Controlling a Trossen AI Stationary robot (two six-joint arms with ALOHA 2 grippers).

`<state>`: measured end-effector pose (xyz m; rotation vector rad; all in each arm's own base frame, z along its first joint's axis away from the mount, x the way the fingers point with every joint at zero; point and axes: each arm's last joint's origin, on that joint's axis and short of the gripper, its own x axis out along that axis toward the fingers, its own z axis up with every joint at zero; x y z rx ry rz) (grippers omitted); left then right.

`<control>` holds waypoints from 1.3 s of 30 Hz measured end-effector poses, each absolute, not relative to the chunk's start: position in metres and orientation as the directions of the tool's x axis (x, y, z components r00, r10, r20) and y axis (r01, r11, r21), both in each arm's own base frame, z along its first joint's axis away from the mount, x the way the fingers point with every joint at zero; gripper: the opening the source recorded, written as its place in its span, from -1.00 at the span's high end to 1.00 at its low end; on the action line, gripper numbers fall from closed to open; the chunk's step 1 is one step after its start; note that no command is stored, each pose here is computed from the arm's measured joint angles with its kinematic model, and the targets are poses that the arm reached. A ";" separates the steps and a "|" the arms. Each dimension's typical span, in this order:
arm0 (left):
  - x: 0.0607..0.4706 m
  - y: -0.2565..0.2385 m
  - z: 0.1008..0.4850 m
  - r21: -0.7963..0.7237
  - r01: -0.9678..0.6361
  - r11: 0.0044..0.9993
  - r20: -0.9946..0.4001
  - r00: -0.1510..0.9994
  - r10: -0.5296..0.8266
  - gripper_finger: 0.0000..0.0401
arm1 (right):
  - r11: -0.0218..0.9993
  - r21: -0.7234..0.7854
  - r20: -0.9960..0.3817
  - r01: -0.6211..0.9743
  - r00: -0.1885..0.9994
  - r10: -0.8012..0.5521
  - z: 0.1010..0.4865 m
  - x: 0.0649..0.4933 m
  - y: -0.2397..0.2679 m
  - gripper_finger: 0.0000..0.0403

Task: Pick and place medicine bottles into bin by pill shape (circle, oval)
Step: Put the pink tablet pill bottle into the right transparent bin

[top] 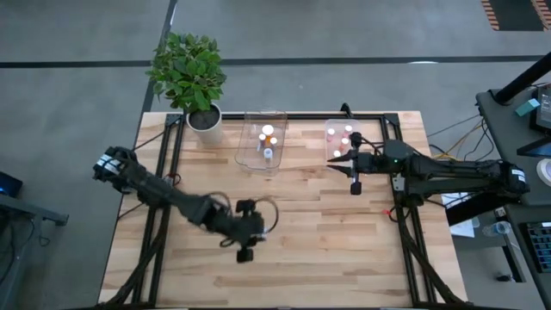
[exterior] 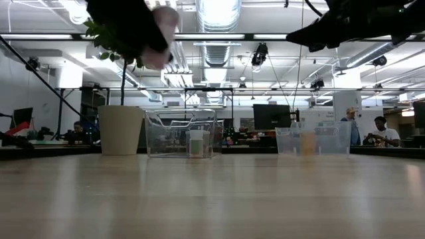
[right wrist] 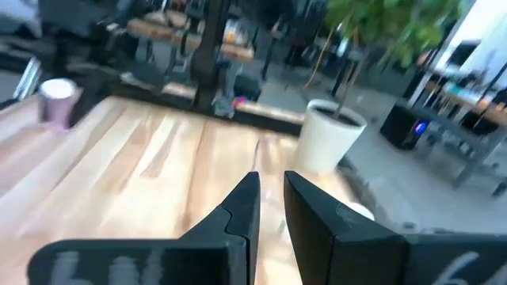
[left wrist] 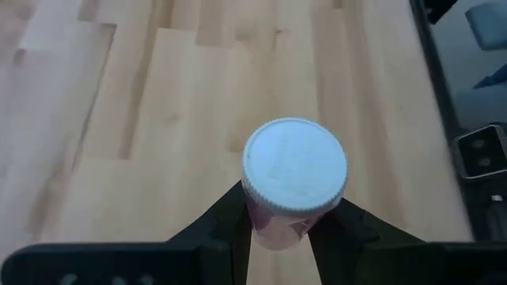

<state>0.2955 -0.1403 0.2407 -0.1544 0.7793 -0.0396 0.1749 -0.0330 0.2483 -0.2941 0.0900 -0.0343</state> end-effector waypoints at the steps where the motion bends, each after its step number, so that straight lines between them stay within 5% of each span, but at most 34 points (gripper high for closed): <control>1: 0.299 -0.133 0.241 -0.148 -0.009 0.989 -0.701 0.707 -0.098 0.57 | 0.959 -0.282 -0.109 0.010 0.993 -0.042 0.249 0.175 -0.032 0.74; 12: 0.317 -0.088 0.237 -0.021 0.024 0.999 -0.713 0.701 -0.032 0.57 | 0.983 -0.100 -0.179 -0.152 0.975 0.132 0.238 0.178 -0.017 0.74; 32: 0.331 -0.086 0.226 -0.039 0.028 0.999 -0.698 0.715 -0.047 0.57 | 0.960 -0.083 -0.152 -0.269 0.955 0.254 0.223 0.244 0.005 0.74; 39: 0.331 -0.086 0.226 -0.031 0.037 0.999 -0.697 0.715 -0.048 0.57 | 0.957 -0.065 -0.196 -0.282 0.944 0.265 0.220 0.268 0.007 0.53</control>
